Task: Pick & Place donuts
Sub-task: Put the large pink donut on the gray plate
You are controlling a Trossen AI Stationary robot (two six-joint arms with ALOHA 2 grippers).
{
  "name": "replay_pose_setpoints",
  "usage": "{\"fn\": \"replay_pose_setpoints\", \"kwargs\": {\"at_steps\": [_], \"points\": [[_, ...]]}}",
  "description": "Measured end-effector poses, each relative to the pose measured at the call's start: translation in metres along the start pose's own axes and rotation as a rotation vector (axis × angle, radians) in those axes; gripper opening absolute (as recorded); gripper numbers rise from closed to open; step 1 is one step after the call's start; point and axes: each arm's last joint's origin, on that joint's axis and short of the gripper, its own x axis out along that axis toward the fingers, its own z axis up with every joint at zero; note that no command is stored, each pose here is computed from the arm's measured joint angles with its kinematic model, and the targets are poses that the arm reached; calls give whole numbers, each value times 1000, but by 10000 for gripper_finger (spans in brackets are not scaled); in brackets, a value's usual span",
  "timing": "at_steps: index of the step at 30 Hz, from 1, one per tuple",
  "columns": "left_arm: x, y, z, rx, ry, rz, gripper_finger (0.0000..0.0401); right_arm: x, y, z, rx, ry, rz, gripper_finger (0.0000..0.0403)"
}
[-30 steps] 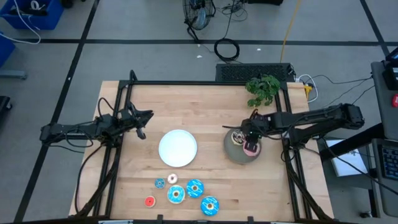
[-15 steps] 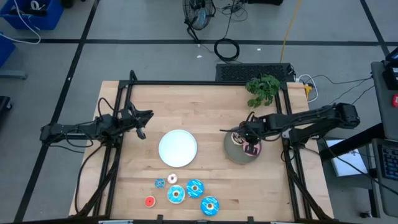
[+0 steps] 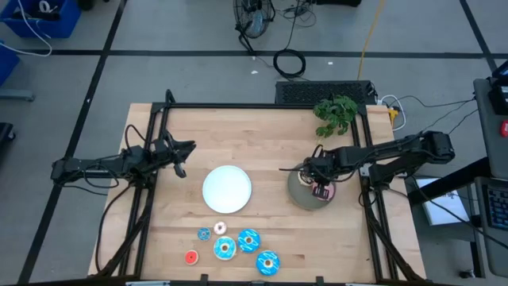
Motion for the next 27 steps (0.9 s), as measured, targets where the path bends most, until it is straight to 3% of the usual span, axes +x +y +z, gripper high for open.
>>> {"fn": "replay_pose_setpoints", "kwargs": {"at_steps": [10, 27], "points": [[0, 0, 0, 0, 0, 0, 67, 0, 6, 4, -32, -44, 68, 0], [0, 0, 0, -4, 0, 0, 67, 20, 6, -14, -26, -9, 34, 0]]}}
